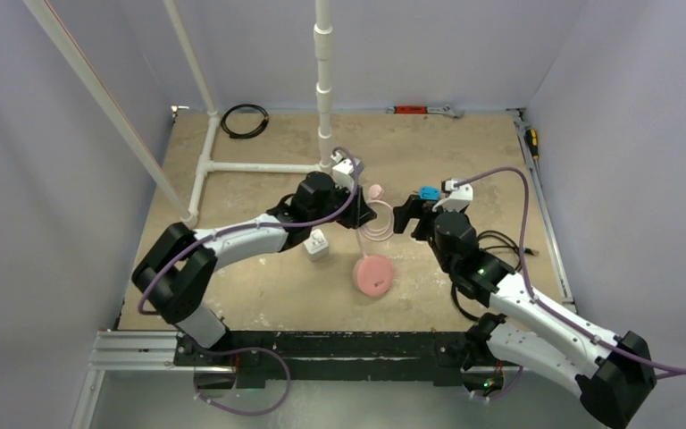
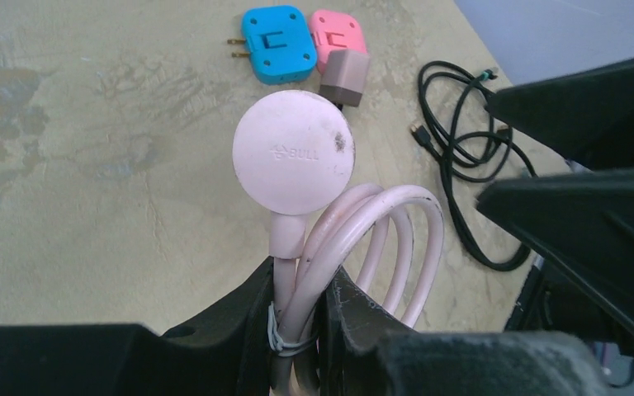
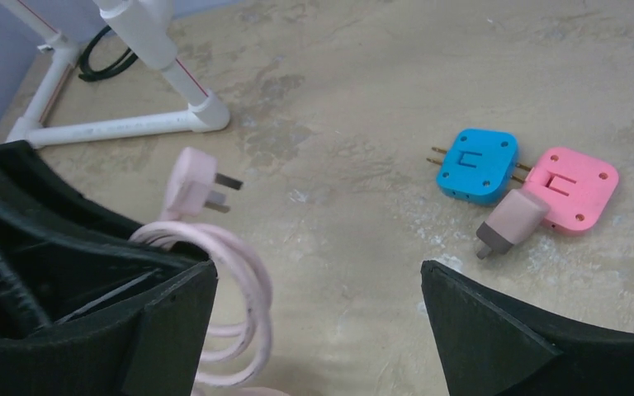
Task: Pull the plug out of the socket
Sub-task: Place the socket at the center of the board.
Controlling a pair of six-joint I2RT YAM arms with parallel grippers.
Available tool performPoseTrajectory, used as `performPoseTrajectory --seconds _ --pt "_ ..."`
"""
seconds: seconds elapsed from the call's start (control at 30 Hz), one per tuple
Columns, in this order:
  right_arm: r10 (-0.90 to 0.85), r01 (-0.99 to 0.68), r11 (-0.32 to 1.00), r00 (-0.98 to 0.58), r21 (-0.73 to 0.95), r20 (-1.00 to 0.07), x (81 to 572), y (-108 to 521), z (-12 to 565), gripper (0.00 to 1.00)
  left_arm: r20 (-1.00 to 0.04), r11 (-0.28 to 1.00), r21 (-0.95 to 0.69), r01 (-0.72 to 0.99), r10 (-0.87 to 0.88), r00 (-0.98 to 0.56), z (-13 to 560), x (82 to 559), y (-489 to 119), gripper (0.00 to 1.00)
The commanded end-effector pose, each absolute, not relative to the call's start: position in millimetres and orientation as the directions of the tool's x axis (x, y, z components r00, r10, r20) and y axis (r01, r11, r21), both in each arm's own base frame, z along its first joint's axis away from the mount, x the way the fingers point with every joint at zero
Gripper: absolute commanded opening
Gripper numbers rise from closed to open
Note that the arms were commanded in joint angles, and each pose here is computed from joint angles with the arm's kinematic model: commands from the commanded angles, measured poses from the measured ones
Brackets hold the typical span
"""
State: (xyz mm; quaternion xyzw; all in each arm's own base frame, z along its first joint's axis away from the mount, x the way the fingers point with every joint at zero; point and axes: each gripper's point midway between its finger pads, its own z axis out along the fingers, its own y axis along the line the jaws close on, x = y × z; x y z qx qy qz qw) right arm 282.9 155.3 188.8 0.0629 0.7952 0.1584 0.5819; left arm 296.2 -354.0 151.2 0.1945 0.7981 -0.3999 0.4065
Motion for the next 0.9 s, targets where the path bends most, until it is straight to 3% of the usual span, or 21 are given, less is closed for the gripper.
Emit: performPoseTrajectory --seconds 0.0,0.23,0.33,0.57,0.77,0.87 --pt "0.329 -0.103 0.922 -0.299 0.373 -0.896 280.8 155.2 195.6 0.96 -0.896 0.624 -0.367 0.690 -0.038 -0.441 177.2 340.8 -375.1 0.03" --pt "0.338 -0.068 0.926 -0.283 0.371 -0.897 279.8 142.8 192.0 0.98 -0.895 0.725 -0.288 0.625 0.029 -0.446 121.6 384.8 -380.9 0.09" --pt "0.337 -0.057 0.929 -0.275 0.366 -0.900 280.0 138.4 192.4 0.99 -0.903 0.738 -0.260 0.622 0.042 -0.428 108.1 394.1 -380.2 0.22" --pt "0.345 -0.053 0.928 -0.256 0.369 -0.903 278.7 133.1 195.3 0.99 -0.892 0.771 -0.237 0.592 0.069 -0.447 87.3 404.3 -373.2 0.70" --pt "0.339 -0.062 0.929 -0.246 0.364 -0.908 278.1 131.7 199.6 0.99 -0.924 0.773 -0.231 0.590 0.015 -0.381 123.5 397.1 -360.0 0.93" --pt "0.327 -0.078 0.932 -0.239 0.354 -0.914 277.0 130.7 208.0 0.99 -0.924 0.780 -0.250 0.574 -0.015 -0.383 141.8 393.9 -344.1 0.95"
